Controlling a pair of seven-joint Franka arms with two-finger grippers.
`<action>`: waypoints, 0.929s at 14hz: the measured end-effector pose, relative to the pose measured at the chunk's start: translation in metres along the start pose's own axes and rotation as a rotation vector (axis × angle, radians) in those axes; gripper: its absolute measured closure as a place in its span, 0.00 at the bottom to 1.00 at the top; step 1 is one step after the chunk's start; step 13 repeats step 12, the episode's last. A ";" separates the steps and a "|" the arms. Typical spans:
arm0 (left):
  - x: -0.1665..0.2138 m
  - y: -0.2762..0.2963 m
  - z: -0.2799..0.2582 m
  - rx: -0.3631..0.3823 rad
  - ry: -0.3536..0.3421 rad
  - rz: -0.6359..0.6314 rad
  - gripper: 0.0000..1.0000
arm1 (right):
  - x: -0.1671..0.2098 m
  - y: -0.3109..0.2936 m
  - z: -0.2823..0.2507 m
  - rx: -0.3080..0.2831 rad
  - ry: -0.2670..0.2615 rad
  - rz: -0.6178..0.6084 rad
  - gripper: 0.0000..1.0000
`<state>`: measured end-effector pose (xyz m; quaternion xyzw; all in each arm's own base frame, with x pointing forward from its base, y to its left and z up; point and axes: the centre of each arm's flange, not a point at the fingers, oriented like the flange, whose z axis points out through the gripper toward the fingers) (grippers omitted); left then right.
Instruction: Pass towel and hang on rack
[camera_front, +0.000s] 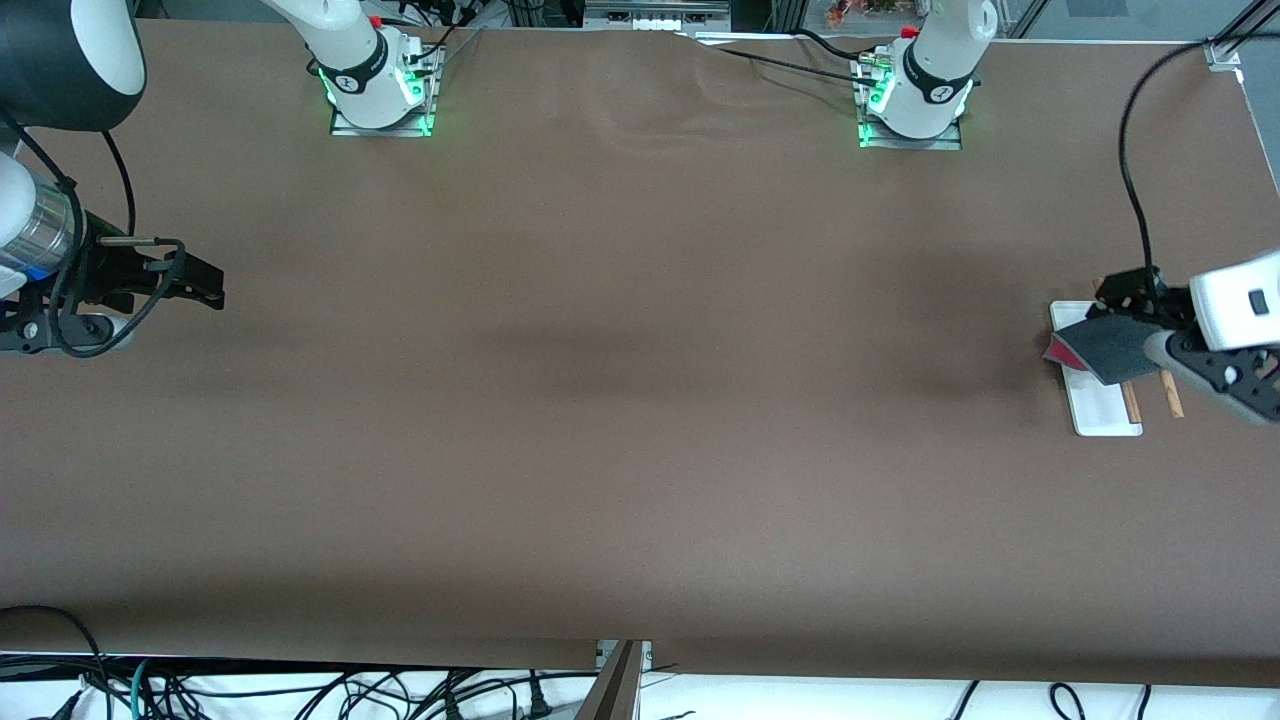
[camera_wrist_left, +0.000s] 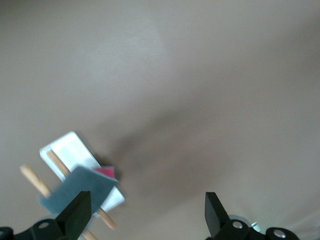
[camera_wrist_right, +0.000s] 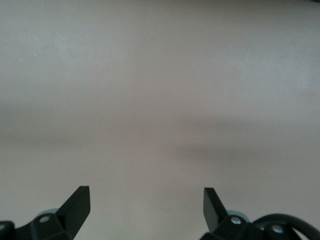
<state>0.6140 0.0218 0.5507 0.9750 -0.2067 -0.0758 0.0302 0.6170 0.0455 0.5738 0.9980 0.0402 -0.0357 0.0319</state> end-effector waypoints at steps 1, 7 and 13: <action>-0.012 0.017 -0.010 0.013 0.011 -0.098 0.00 | 0.000 0.000 0.000 0.002 -0.001 0.000 0.00; -0.054 0.070 -0.048 0.051 0.102 -0.464 0.00 | -0.001 -0.004 0.002 0.038 -0.007 -0.001 0.00; -0.055 0.065 -0.033 0.013 0.110 -0.463 0.00 | -0.001 -0.004 0.002 0.038 -0.009 0.000 0.00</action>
